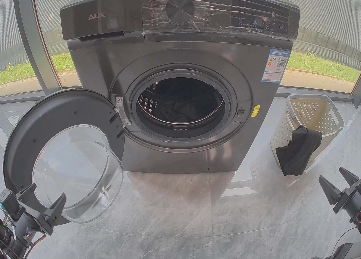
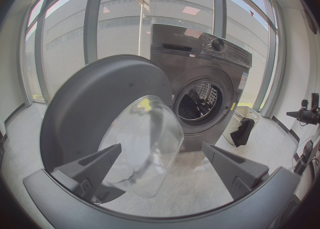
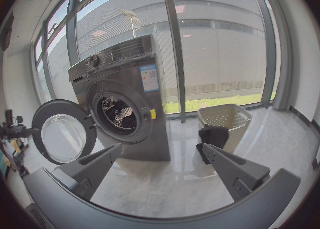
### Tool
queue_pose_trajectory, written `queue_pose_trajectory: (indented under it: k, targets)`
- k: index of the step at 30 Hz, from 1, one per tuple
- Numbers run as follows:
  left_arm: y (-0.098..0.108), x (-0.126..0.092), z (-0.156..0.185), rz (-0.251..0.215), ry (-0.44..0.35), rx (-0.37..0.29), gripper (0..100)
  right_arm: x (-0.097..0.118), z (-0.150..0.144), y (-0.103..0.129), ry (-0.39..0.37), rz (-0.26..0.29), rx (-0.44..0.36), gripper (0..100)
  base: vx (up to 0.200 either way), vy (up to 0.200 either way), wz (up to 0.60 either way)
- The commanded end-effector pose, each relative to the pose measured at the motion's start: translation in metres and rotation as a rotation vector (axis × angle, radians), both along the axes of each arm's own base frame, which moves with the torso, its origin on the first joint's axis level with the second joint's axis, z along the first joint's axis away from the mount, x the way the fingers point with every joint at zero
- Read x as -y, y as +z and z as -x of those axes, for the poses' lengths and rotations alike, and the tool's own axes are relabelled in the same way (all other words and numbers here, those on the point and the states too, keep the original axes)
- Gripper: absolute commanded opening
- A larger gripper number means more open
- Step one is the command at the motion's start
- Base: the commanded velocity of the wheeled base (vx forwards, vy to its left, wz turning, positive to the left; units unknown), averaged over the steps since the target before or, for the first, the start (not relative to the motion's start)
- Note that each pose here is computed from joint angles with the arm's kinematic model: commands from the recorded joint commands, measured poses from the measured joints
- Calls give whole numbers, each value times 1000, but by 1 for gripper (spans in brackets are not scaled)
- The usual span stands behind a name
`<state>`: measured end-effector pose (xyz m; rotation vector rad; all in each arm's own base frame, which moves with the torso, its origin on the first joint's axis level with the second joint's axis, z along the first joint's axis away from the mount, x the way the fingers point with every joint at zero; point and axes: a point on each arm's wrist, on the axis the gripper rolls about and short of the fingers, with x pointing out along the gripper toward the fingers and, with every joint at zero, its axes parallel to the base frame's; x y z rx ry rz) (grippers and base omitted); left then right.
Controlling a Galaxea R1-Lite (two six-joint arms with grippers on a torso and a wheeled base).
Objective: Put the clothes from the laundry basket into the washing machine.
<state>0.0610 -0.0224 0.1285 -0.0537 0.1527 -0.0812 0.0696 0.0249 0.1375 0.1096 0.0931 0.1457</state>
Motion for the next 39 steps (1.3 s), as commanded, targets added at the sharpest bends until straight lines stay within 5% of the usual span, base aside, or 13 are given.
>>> queue_pose_trajectory:
  k: [1, 6, 11, 19, 21, 32, 39]
  targets:
    - [-8, -20, 30, 58, 123, 85, 100, 19, 25, 0, -144, 3, 110, 100, 0, 0, 0]
    - [-16, -27, 44, 48, 234, 101, 100, 26, 49, -11, -175, 88, 142, 100, 0, 0, 0]
    - [-26, -29, 59, 11, 245, 113, 100, 27, 76, -30, -137, 150, 168, 100, 0, 0, 0]
    - [-40, -26, 78, -9, 249, 190, 100, 25, 93, -52, -104, 151, 144, 100, 0, 0, 0]
    - [-43, -24, 83, -6, 174, 226, 100, 24, 92, -61, -85, 151, 107, 100, 0, 0, 0]
    - [-48, -24, 84, -11, 151, 193, 100, 24, 92, -62, -101, 118, 101, 100, 0, 0, 0]
    - [-52, -23, 84, -58, 102, 157, 100, 24, 92, -62, -100, 116, 101, 100, 0, 0, 0]
